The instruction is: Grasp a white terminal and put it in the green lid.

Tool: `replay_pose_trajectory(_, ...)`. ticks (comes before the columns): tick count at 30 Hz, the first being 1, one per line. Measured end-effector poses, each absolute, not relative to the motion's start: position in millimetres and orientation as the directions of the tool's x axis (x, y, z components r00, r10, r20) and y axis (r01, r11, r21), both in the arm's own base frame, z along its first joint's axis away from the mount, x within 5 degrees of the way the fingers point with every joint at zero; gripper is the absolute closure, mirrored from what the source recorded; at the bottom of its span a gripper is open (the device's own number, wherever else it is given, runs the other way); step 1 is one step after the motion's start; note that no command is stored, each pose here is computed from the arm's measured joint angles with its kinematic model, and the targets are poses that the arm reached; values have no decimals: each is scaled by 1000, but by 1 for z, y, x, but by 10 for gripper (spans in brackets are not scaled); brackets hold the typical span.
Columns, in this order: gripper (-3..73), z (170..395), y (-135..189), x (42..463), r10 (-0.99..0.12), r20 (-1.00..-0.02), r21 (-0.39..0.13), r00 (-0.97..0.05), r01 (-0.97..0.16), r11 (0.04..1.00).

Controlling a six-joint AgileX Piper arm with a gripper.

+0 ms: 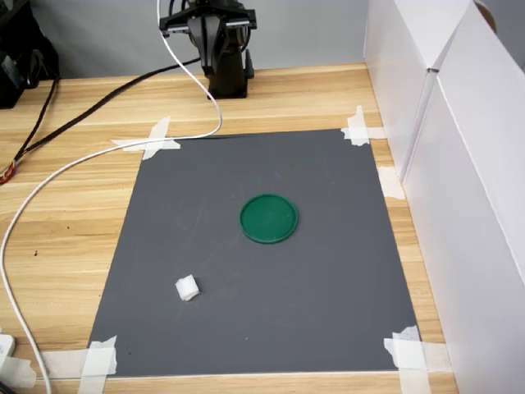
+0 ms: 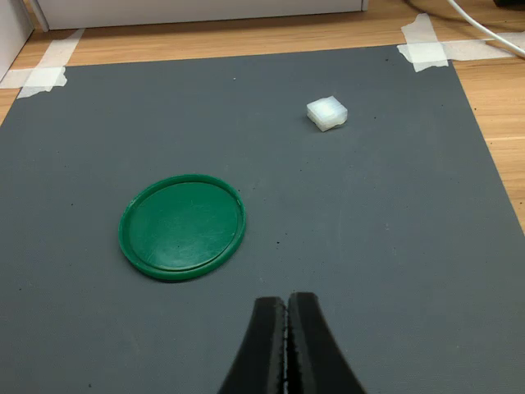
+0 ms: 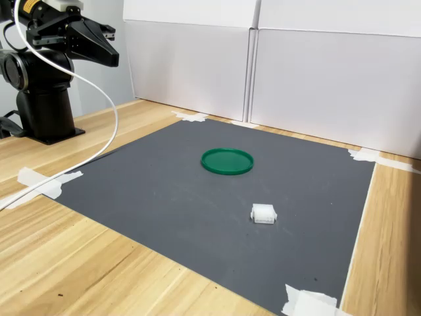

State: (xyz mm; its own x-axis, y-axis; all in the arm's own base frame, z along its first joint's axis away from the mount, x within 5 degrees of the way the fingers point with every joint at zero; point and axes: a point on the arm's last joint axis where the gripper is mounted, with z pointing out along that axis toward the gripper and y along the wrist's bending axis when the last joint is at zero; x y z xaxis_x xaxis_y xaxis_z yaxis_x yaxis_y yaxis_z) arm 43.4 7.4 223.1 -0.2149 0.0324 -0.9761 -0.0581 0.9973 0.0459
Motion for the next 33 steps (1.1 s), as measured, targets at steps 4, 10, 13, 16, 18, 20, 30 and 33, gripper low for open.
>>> replay_pose_trajectory(4, 710, 223, 7, 45, 34, -972, 48, -231, -57, 997)
replay_pose_trajectory(10, 710, 224, 6, 58, 18, -965, 31, -260, -45, 999)
replay_pose_trajectory(13, 710, 226, 4, 66, -2, -970, 7, -245, -36, 999)
replay_pose_trajectory(16, 710, 227, 3, 72, -22, -970, -14, -244, -32, 999)
replay_pose_trajectory(18, 710, 228, 3, 75, -39, -964, -31, -264, -36, 999)
replay_pose_trajectory(20, 710, 233, 3, 80, -54, -957, -44, -285, -43, 998)
replay_pose_trajectory(30, 710, 295, 4, 117, -73, -930, -50, -360, -73, 996)
replay_pose_trajectory(33, 710, 311, 3, 136, -82, -912, -52, -403, -84, 995)
